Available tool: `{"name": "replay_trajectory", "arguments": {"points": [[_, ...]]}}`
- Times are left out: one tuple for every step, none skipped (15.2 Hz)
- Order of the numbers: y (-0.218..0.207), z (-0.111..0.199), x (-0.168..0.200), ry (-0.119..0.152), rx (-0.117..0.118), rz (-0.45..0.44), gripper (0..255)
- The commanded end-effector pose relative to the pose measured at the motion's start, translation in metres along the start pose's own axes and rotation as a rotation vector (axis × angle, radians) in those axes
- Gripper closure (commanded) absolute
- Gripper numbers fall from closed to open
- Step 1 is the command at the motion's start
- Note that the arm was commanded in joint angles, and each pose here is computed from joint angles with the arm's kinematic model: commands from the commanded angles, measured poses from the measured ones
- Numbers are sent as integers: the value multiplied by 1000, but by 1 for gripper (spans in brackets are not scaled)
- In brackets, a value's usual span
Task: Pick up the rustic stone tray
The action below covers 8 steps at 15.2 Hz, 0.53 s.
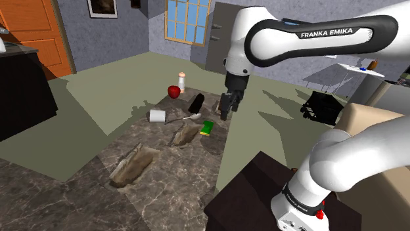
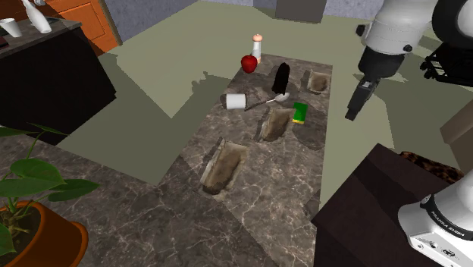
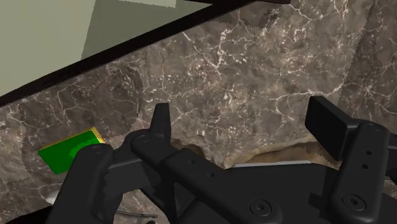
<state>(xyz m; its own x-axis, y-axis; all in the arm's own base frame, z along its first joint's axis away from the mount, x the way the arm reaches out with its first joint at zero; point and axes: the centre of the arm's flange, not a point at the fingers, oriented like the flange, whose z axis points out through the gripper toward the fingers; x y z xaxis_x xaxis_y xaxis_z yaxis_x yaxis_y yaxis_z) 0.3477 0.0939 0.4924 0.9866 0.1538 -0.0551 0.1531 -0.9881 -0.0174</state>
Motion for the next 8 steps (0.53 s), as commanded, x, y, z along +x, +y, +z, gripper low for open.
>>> {"name": "replay_trajectory", "arguments": {"points": [[-19, 15, 15, 3, 1, -8, 0], [-27, 22, 23, 4, 1, -12, 0], [-35, 29, 30, 5, 1, -16, 0], [-43, 36, 38, 5, 1, -20, 0], [-51, 43, 46, 6, 1, -24, 0], [-59, 50, 53, 7, 1, -28, 0], [-67, 57, 61, 8, 1, -31, 0], [-75, 64, 68, 9, 1, -35, 0]]}}
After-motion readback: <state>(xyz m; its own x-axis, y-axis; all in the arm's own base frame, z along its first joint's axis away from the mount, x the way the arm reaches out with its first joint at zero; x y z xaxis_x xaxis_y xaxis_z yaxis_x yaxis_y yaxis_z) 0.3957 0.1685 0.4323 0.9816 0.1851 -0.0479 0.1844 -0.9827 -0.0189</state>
